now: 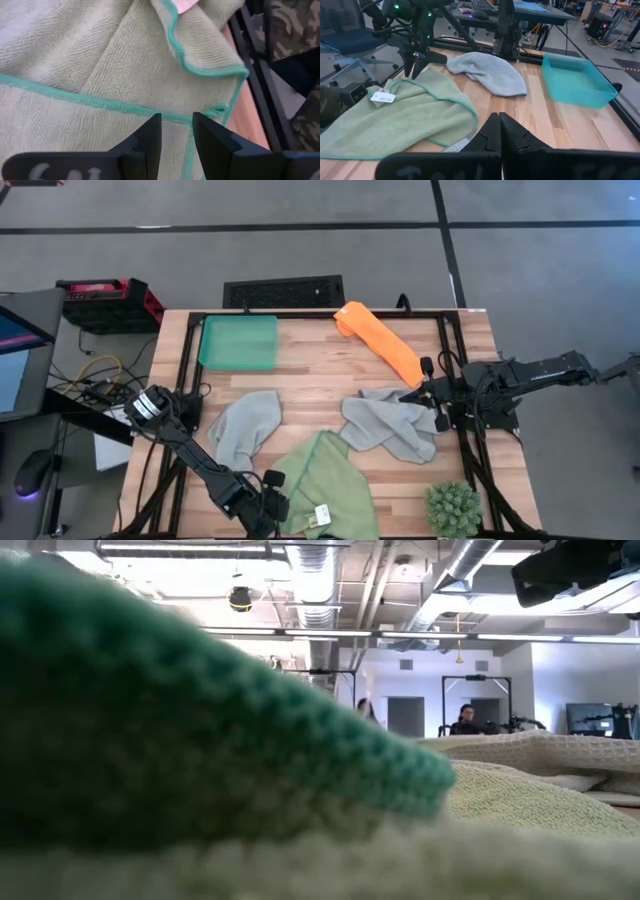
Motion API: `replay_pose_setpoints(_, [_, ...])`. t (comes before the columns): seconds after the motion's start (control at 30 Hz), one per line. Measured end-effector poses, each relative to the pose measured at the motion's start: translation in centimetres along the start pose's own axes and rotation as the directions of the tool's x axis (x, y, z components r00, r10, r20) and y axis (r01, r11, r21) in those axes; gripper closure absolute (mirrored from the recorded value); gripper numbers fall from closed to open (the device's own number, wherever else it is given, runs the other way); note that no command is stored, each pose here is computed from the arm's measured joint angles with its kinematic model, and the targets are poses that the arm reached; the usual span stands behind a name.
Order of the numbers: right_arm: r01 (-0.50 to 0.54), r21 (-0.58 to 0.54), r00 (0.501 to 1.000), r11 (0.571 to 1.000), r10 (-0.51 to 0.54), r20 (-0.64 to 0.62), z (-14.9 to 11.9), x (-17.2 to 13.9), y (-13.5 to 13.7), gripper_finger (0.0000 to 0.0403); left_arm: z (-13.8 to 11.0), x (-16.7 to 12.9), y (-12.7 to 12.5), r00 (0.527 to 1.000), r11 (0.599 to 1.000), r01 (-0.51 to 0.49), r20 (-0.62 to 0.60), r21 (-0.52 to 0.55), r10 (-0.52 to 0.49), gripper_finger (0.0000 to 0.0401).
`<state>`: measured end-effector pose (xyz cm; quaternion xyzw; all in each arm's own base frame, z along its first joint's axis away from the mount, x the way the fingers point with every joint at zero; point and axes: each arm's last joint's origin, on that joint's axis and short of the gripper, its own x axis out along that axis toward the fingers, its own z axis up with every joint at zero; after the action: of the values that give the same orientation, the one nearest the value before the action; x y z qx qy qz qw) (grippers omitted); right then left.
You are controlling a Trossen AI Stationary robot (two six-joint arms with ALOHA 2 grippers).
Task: Fold microfiber towels
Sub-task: Fold the green towel
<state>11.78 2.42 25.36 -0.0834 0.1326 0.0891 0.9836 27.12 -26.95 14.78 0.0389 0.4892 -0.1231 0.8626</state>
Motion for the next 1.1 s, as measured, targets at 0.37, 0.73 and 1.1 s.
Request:
replay_pose_setpoints(0.37, [-0.004, 0.000, 1.000, 1.000, 0.004, -0.013, -0.1, 0.0, 0.0, 0.0394, -0.5, 1.3, -0.5, 0.999, 0.999, 0.002, -0.040, 0.053, 0.000, 0.0299])
replay_pose_setpoints(0.73, [-0.003, 0.000, 1.000, 1.000, 0.003, -0.013, -0.1, 0.0, 0.0, 0.0394, -0.7, 1.3, -0.4, 0.998, 1.000, -0.003, -0.065, 0.019, 0.004, 0.0364])
replay_pose_setpoints(1.1, [-0.002, 0.026, 1.000, 1.000, 0.003, -0.013, -0.1, 0.0, 0.0, 0.0394, -0.4, 1.3, -0.7, 0.998, 0.996, 0.033, -0.042, -0.081, -0.037, 0.0375])
